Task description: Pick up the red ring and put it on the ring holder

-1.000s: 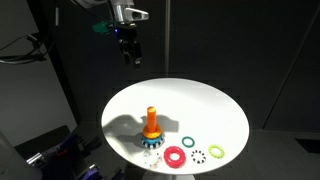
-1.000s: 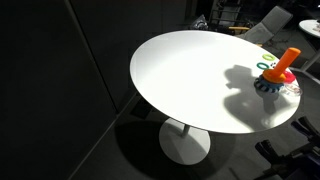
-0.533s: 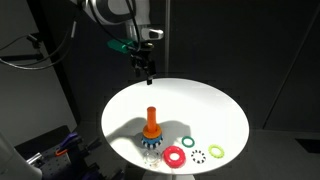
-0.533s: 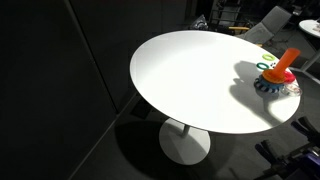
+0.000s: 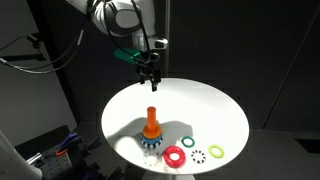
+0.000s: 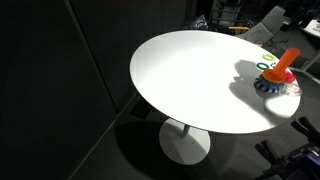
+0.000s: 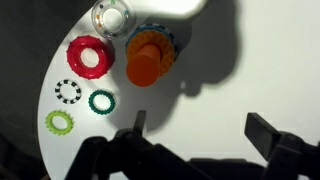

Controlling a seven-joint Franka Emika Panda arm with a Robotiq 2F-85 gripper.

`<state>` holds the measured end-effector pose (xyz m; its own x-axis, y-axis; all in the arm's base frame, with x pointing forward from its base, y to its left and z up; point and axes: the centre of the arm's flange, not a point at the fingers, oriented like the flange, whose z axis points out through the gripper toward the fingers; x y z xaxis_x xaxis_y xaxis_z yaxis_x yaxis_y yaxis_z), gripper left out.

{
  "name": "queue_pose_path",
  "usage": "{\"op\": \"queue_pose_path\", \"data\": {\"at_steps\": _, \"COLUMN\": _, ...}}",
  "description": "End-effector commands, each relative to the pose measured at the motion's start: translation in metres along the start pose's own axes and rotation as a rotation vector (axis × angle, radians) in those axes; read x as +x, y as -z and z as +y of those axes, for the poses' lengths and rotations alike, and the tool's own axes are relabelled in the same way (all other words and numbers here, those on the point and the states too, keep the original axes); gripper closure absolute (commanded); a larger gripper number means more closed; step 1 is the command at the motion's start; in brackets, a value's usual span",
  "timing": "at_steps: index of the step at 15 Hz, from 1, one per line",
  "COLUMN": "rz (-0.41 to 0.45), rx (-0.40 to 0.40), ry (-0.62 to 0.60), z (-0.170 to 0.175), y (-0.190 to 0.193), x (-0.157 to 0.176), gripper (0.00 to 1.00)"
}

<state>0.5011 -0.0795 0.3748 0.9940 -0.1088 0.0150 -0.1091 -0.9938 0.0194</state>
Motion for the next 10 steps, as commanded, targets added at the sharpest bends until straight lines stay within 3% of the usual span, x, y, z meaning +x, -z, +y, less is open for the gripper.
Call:
{"op": "queue_pose_path", "data": {"at_steps": 1, "rz": 0.000, "rx": 0.000, "ry": 0.000, "z": 0.000, "y": 0.000, "x": 0.000, "gripper": 0.00}}
{"op": "queue_pose_path", "data": {"at_steps": 10, "rz": 0.012, "rx": -0.005, "ry": -0.090, "z": 0.037, "y": -0.003, "x": 0.003, "gripper": 0.00}}
